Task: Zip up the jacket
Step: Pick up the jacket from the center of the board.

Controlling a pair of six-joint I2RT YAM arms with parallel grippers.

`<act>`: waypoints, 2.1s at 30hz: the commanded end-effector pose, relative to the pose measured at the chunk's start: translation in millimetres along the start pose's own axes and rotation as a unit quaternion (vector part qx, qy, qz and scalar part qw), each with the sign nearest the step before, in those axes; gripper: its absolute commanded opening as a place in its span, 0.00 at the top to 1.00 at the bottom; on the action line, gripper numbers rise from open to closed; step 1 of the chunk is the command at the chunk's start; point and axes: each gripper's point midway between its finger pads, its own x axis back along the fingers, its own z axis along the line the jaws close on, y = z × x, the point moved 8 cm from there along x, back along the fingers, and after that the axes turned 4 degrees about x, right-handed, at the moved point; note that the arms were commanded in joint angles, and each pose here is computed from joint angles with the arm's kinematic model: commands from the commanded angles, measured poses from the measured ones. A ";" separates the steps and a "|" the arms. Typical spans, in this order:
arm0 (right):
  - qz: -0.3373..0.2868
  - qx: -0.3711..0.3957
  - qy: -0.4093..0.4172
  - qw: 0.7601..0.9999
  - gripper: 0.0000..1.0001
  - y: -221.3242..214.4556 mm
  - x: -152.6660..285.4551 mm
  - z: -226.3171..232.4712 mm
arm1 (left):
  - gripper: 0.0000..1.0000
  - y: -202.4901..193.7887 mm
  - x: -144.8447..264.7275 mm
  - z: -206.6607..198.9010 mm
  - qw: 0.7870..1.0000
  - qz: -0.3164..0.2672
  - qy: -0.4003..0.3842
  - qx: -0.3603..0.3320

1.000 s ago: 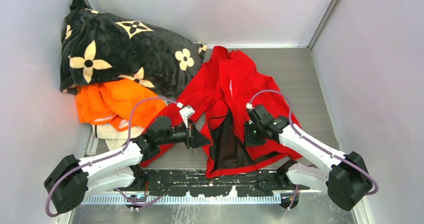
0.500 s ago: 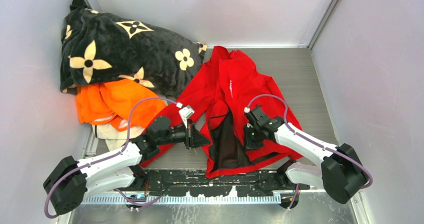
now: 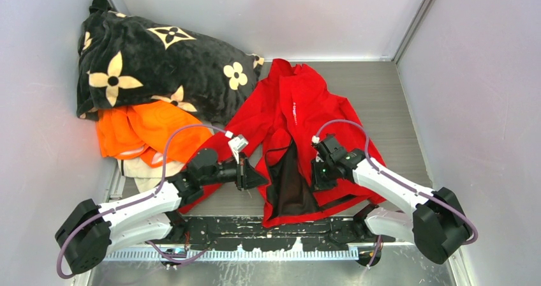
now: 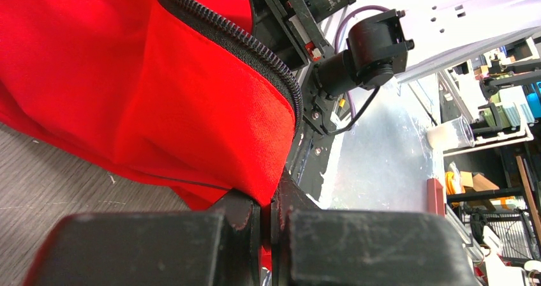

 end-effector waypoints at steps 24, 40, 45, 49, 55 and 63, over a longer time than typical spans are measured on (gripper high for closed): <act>-0.214 0.140 0.149 0.955 0.99 94.8 37.7 48.0 | 1.00 11.9 -2.5 -7.6 0.999 -0.025 -0.015 -0.015; -0.194 0.069 0.046 0.978 0.89 77.4 -6.2 12.9 | 1.00 -12.7 -15.6 24.7 0.999 0.015 0.028 0.010; -0.187 0.060 0.067 0.978 0.87 71.6 -12.0 14.4 | 1.00 -13.6 -14.2 24.5 0.999 0.014 0.027 0.009; -0.193 0.056 0.093 0.975 0.87 72.2 -13.4 19.6 | 1.00 -13.1 -12.5 23.0 1.000 0.011 0.025 0.006; -0.186 0.061 0.095 0.976 0.86 67.5 -18.0 20.7 | 1.00 -12.8 -12.6 22.6 1.000 0.010 0.024 0.006; -0.163 0.065 0.084 0.981 0.86 56.5 -28.3 23.1 | 1.00 -14.0 -12.6 23.0 1.000 0.012 0.022 0.007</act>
